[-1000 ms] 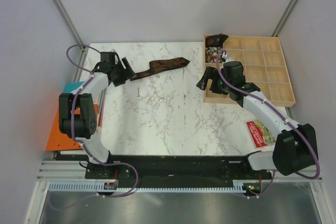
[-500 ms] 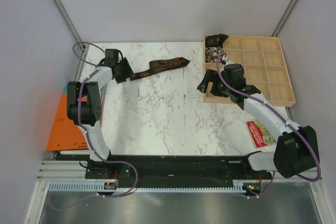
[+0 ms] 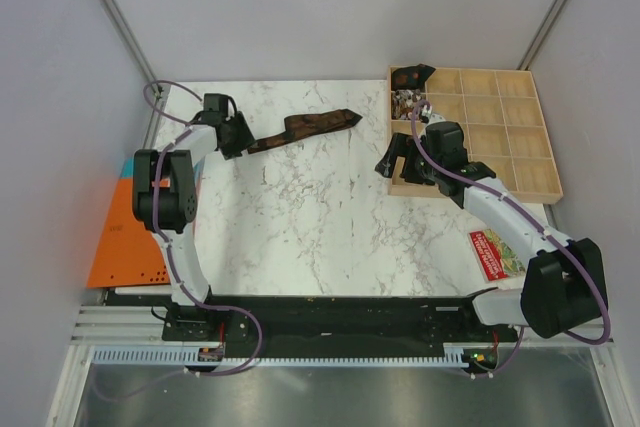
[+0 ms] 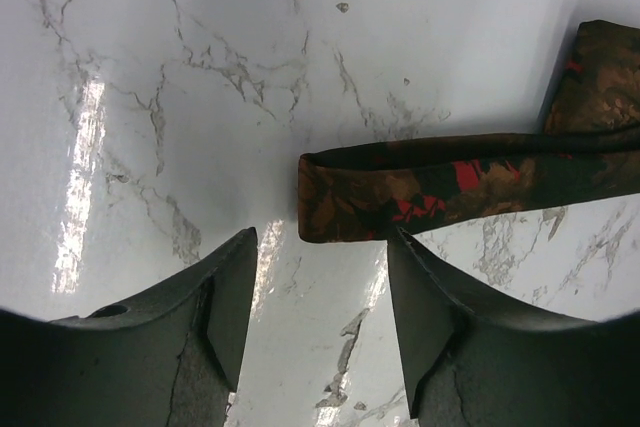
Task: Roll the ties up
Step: Pick up the tie at the center of the board.
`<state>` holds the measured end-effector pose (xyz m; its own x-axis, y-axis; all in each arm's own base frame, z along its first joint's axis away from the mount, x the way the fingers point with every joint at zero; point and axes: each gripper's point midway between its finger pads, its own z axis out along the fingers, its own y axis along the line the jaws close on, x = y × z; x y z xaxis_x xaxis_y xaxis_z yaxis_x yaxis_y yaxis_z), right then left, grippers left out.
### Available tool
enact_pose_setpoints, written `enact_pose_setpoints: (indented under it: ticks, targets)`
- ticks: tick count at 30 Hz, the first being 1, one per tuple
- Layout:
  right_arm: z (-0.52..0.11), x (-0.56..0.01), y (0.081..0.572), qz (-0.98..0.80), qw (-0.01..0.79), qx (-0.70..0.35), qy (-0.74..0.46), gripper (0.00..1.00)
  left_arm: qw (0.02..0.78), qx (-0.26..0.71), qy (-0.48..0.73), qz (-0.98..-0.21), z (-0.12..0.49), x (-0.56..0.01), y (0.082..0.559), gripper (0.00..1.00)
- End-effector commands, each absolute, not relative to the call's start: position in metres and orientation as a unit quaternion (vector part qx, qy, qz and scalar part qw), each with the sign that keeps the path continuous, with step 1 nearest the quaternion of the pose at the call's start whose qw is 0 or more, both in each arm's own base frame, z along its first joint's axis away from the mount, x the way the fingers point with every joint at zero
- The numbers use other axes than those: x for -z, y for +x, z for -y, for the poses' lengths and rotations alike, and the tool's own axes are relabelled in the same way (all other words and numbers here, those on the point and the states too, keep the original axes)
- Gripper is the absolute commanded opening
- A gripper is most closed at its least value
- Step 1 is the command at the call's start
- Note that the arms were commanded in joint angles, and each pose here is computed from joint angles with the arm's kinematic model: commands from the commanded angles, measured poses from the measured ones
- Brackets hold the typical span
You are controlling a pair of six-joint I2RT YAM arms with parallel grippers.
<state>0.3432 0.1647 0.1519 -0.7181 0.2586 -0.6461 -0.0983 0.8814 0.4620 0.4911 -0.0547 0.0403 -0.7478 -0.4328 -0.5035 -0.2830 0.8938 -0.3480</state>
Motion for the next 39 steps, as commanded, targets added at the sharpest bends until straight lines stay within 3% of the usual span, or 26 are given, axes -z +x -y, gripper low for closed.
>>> enact_pose_setpoints:
  ticks: [1,11,21,25,27,34,39]
  targets:
    - [-0.166,-0.151,0.346,-0.893,0.38,-0.238,0.037,0.98,0.317,0.109,-0.186,-0.924,0.047,-0.045,0.506,0.6]
    - [-0.165,-0.145,0.347,-0.896,0.376,-0.233,0.034,0.98,0.312,0.105,-0.194,-0.924,0.046,-0.034,0.516,0.56]
    - [-0.165,-0.138,0.349,-0.9,0.371,-0.227,0.033,0.98,0.295,0.116,-0.207,-0.926,0.053,-0.02,0.512,0.43]
    - [-0.166,-0.136,0.35,-0.9,0.369,-0.228,0.035,0.98,0.292,0.118,-0.215,-0.924,0.056,-0.02,0.51,0.19]
    - [-0.167,-0.137,0.35,-0.9,0.369,-0.231,0.035,0.98,0.295,0.122,-0.217,-0.923,0.059,-0.025,0.51,0.13]
    - [-0.172,-0.137,0.352,-0.898,0.36,-0.246,0.054,0.98,0.295,0.143,-0.242,-0.913,0.072,-0.057,0.487,0.02]
    - [-0.18,-0.13,0.366,-0.899,0.345,-0.253,0.089,0.96,0.287,0.153,-0.27,-0.906,0.074,-0.082,0.452,0.02]
